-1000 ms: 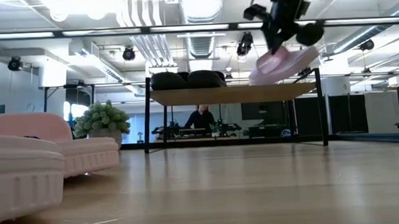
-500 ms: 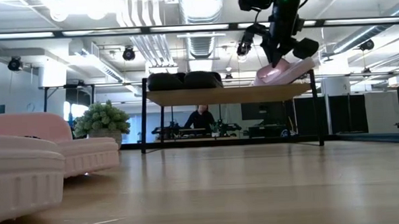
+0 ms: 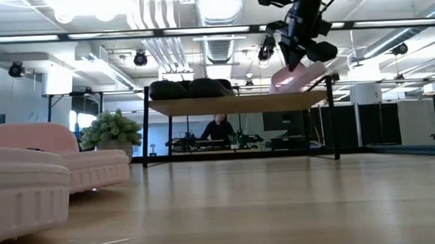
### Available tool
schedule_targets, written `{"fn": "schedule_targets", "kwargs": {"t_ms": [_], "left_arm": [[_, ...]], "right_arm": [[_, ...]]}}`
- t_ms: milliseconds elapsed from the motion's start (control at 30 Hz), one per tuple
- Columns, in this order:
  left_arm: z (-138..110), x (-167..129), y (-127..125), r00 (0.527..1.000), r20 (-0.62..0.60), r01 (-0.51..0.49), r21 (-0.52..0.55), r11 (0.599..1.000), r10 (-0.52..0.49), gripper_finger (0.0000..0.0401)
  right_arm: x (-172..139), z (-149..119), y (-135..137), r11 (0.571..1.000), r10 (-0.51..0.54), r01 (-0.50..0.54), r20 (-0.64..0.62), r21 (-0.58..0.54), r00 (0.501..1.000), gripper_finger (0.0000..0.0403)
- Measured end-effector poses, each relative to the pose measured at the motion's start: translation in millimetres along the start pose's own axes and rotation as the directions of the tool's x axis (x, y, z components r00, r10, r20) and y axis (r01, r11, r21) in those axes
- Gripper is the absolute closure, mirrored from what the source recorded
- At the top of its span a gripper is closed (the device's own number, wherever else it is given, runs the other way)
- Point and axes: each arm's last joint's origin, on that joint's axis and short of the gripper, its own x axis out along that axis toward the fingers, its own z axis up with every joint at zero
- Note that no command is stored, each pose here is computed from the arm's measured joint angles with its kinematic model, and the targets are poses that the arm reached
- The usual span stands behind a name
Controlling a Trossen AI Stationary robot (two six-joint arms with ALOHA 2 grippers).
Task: Pick and place slides into the shelf
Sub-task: Put the pink slipper on the shelf
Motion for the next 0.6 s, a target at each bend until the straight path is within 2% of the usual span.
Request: {"fn": "schedule_targets", "kwargs": {"t_ms": [67,267,600], "left_arm": [[0.0,0.0,0.0,1.000,0.000,0.000,0.000,1.000,0.000,0.0331],[0.1,0.0,0.0,1.000,0.004,0.000,0.000,1.000,0.000,0.0331],[0.6,0.0,0.1,1.000,0.017,-0.002,0.000,1.000,0.002,0.0331]], "right_arm": [[-4.4,1.3,6.6,1.000,0.023,-0.023,-0.006,0.011,1.000,0.0390],[-8.4,4.1,16.3,0.998,0.045,-0.045,0.001,-0.051,0.999,0.0390],[13.7,-17.0,6.5,0.991,-0.050,0.047,-0.020,-0.126,0.999,0.0390]]}}
